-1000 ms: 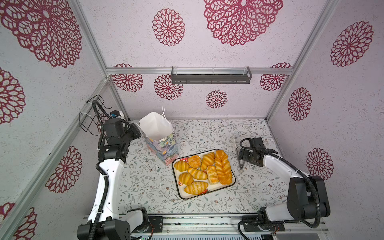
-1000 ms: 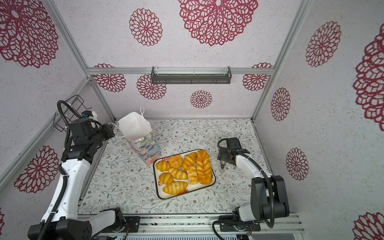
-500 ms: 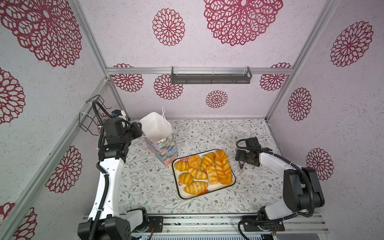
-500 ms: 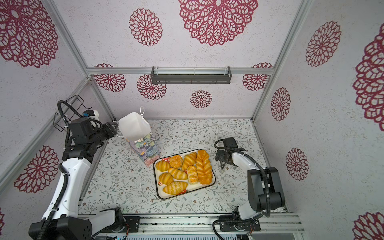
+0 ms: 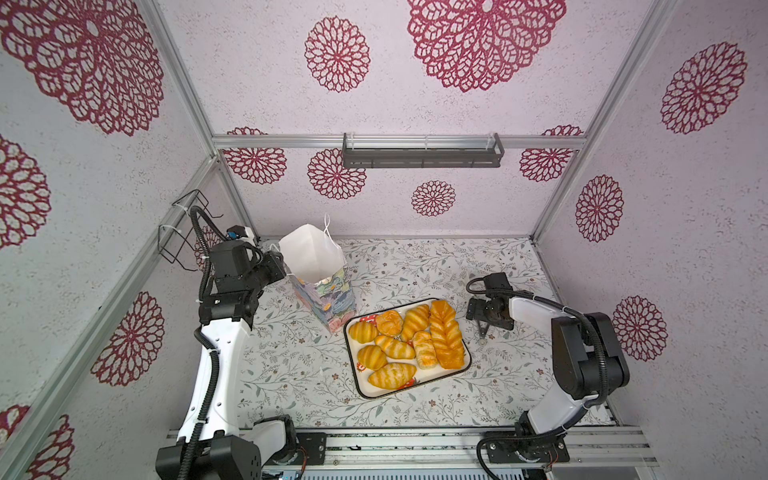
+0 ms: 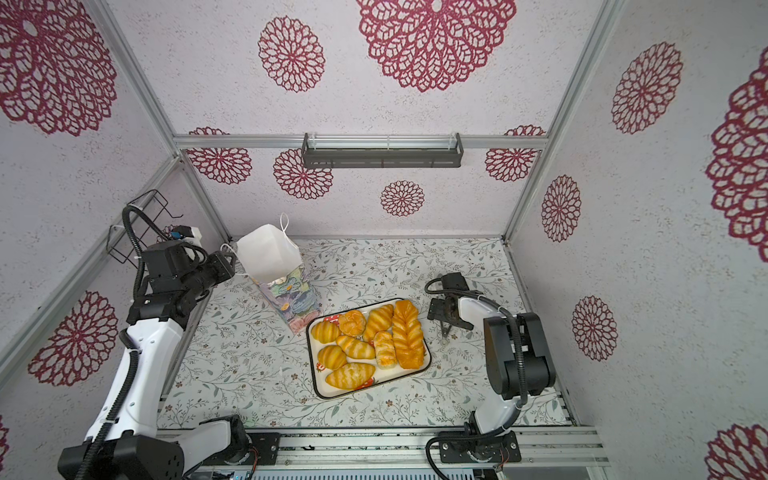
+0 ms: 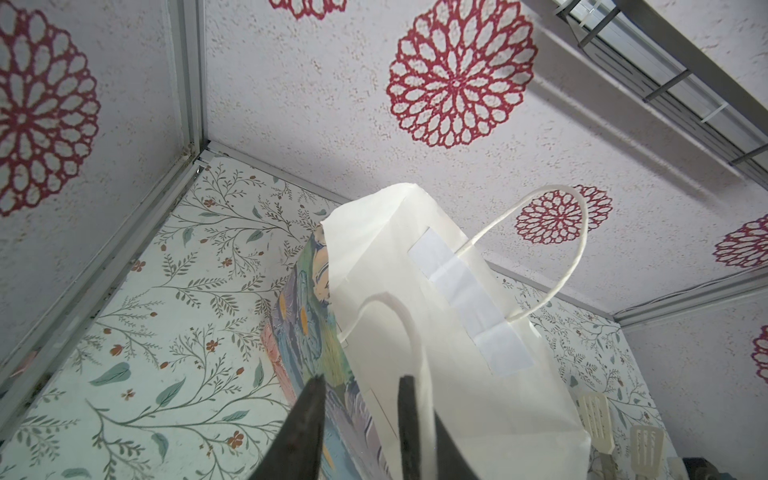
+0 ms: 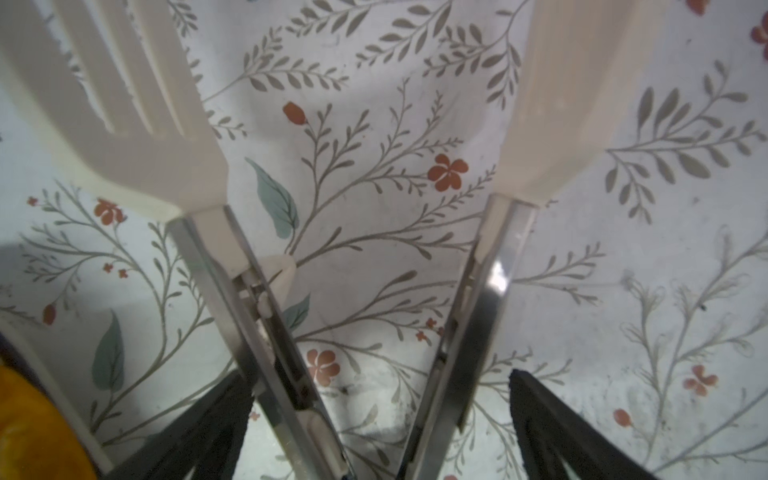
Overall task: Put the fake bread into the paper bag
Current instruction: 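Close the right gripper on the metal tongs' handles, then lift the tongs with the right gripper, squeezing them shut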
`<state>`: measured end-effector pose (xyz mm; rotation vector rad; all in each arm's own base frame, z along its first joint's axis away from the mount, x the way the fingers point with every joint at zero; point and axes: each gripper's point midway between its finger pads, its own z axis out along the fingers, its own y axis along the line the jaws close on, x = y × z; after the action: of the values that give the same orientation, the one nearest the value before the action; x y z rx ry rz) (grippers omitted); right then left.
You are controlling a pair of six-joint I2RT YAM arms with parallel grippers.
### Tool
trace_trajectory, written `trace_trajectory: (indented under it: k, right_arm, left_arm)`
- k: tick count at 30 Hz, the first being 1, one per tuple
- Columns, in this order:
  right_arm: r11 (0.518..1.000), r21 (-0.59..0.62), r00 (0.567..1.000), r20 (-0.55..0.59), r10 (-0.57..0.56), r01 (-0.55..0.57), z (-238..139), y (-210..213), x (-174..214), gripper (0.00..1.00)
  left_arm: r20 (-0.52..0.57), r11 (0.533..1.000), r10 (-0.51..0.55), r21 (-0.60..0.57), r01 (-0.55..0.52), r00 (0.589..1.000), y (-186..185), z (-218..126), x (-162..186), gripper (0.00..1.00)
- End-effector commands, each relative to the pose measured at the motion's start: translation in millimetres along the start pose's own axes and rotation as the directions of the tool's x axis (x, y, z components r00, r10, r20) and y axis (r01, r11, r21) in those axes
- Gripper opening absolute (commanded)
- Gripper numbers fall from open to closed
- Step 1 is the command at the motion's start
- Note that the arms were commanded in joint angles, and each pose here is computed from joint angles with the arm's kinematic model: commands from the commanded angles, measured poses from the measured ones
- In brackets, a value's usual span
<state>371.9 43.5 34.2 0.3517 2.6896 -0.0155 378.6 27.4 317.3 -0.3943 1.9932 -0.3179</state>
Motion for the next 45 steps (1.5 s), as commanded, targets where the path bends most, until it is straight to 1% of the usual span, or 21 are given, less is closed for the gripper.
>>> trace_trajectory:
  k: [1, 7, 13, 20, 27, 31, 45]
  right_arm:
    - [1.000, 0.026, 0.999, 0.036, -0.015, 0.014, -3.2, -0.4, -12.9, 0.99]
    - [0.999, 0.048, 0.999, 0.038, -0.019, 0.017, -1.0, -3.7, -13.2, 0.98]
    - [0.998, 0.059, 0.999, 0.036, -0.020, 0.018, 1.6, -4.8, -14.4, 0.94]
    - [0.998, 0.061, 0.999, 0.036, -0.024, 0.021, 3.6, -4.3, -16.7, 0.94]
    - [1.000, 0.025, 0.999, 0.034, -0.018, 0.017, 4.7, 2.6, -16.3, 0.87]
    - [1.000, 0.003, 0.999, 0.048, -0.017, 0.017, -1.2, 6.8, -16.3, 0.87]
    - [1.000, 0.021, 0.999, 0.033, -0.025, 0.024, 0.6, 1.9, -4.5, 0.88]
  left_arm:
    - [0.024, 1.000, 0.023, -0.003, -0.023, 0.999, -2.5, -5.8, -4.6, 0.26]
    - [0.022, 1.000, 0.020, 0.007, -0.020, 1.000, -3.9, -3.9, -4.6, 0.16]
    - [0.018, 1.000, 0.019, 0.019, -0.020, 1.000, -5.6, -1.9, -4.0, 0.00]
    - [0.000, 0.998, 0.015, 0.066, -0.015, 1.000, -12.9, 2.4, -1.4, 0.00]
    - [-0.014, 0.997, 0.004, 0.083, -0.003, 1.000, -14.2, 6.5, 1.0, 0.00]
    - [-0.013, 0.997, 0.003, 0.075, -0.002, 1.000, -12.3, 7.3, 1.0, 0.00]
    - [-0.024, 0.997, -0.011, 0.076, 0.013, 1.000, -11.2, 11.3, 3.0, 0.00]
